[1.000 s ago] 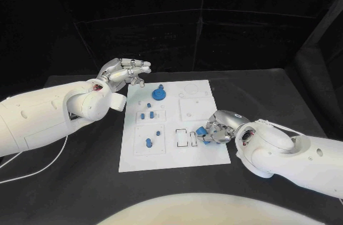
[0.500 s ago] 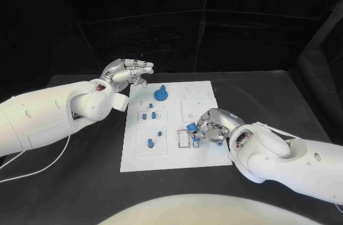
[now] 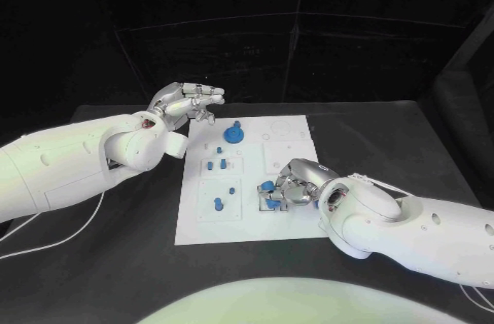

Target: Assemble the parts on the task board

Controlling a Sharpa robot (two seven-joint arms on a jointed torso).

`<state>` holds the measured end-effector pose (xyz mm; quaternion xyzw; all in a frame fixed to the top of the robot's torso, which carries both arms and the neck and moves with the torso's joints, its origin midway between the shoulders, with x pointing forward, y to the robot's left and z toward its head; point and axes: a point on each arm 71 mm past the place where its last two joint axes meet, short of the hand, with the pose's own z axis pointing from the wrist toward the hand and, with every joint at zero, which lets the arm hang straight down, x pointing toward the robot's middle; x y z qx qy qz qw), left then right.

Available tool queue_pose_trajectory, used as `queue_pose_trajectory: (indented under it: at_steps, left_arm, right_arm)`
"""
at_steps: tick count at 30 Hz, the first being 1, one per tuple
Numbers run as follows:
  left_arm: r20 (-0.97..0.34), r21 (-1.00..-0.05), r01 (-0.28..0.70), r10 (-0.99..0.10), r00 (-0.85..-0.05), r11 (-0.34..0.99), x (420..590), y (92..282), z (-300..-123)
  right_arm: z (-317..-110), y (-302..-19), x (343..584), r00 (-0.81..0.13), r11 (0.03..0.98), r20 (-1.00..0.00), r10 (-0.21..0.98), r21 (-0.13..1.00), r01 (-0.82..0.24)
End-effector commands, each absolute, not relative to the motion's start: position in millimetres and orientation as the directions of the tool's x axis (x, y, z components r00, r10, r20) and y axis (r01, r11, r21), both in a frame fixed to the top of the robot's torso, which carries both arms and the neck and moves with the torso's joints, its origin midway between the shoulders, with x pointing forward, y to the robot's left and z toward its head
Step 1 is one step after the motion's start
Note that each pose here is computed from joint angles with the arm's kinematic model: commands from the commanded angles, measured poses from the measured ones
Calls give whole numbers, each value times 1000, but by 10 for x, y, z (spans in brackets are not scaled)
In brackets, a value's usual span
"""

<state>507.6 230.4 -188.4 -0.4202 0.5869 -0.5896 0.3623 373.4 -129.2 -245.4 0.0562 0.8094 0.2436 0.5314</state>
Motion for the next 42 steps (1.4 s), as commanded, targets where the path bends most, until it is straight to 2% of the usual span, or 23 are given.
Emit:
queue_pose_trajectory:
  at_steps: [1, 23, 37, 42]
  left_arm:
    - [78, -996, -64, -915, -396, -57, 5074, 2280, -1868]
    - [78, -996, -65, -915, -396, -56, 5075, 2282, -1868]
    - [77, -996, -67, -916, -395, -55, 5079, 2285, -1872]
    - [77, -996, -67, -916, -394, -55, 5079, 2289, -1873]
  right_arm:
    - [-2480, -1282, 3738, -459, 883, -822, 336, 445, -151]
    - [-2495, -1290, 3793, -433, 885, -829, 355, 447, -132]
    - [-2471, -1251, 3734, -459, 875, -828, 323, 446, -189]
    - [-2450, -1313, 3733, -440, 871, -832, 337, 453, -189]
